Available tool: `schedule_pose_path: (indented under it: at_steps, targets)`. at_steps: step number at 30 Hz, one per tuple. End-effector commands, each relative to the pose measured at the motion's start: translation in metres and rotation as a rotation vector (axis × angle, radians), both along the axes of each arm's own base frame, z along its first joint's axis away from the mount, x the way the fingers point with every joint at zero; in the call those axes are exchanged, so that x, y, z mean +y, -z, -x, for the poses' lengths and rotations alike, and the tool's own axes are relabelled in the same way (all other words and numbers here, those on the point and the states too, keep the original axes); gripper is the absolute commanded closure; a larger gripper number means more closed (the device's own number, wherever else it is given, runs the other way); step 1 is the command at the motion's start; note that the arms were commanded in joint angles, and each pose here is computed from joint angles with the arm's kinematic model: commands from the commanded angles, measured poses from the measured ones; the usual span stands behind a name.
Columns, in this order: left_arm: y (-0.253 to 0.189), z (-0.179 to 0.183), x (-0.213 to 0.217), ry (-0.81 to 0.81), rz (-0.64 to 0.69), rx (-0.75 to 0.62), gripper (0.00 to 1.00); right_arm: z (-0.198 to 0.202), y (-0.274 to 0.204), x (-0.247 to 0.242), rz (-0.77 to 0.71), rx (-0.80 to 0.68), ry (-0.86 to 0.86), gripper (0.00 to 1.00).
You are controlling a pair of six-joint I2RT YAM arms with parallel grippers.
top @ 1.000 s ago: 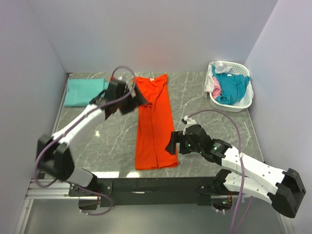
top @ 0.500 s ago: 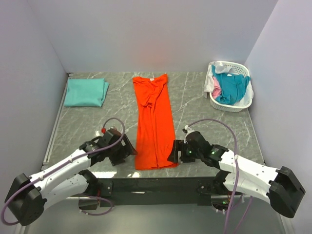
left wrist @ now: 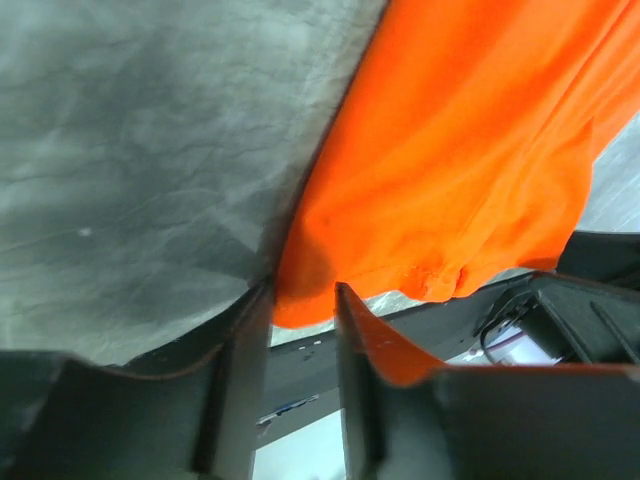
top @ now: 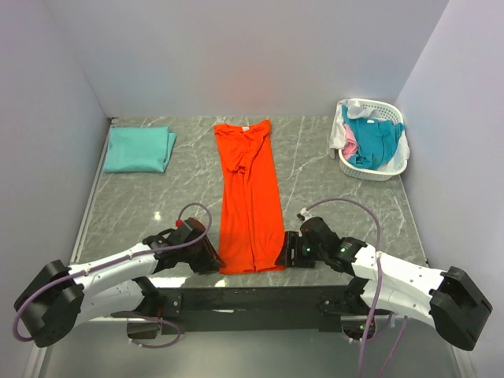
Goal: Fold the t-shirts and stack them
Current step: Fold the tshirt
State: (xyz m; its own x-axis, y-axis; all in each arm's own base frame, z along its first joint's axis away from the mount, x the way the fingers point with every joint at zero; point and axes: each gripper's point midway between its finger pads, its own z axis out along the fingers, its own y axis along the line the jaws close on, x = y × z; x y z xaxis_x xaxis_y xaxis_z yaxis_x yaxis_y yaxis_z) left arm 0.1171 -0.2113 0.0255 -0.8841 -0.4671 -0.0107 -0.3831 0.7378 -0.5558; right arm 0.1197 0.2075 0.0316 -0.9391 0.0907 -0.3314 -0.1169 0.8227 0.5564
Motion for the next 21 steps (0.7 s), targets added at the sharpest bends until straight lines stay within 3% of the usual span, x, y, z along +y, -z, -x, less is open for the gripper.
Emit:
schedule_pose_path:
  at_steps: [1,9,10,15,21]
  targets:
    - [-0.007,-0.001,-0.015,0.020,0.068,-0.020,0.66,-0.002,0.001,0.001,-0.010,0.011,0.025,0.35]
    - [0.002,0.005,-0.020,0.034,0.084,-0.002,0.77,0.002,0.008,0.006,-0.041,0.027,0.005,0.56]
    - [0.002,0.007,-0.021,0.040,0.080,0.001,0.80,0.003,0.009,0.008,-0.048,0.032,-0.003,0.67]
    - [0.002,0.011,-0.022,0.047,0.060,-0.001,0.97,0.008,0.014,0.009,-0.054,0.048,-0.032,1.00]
    - [-0.007,0.025,-0.027,0.075,0.104,-0.003,1.00,0.023,-0.002,0.017,-0.123,0.054,-0.102,1.00]
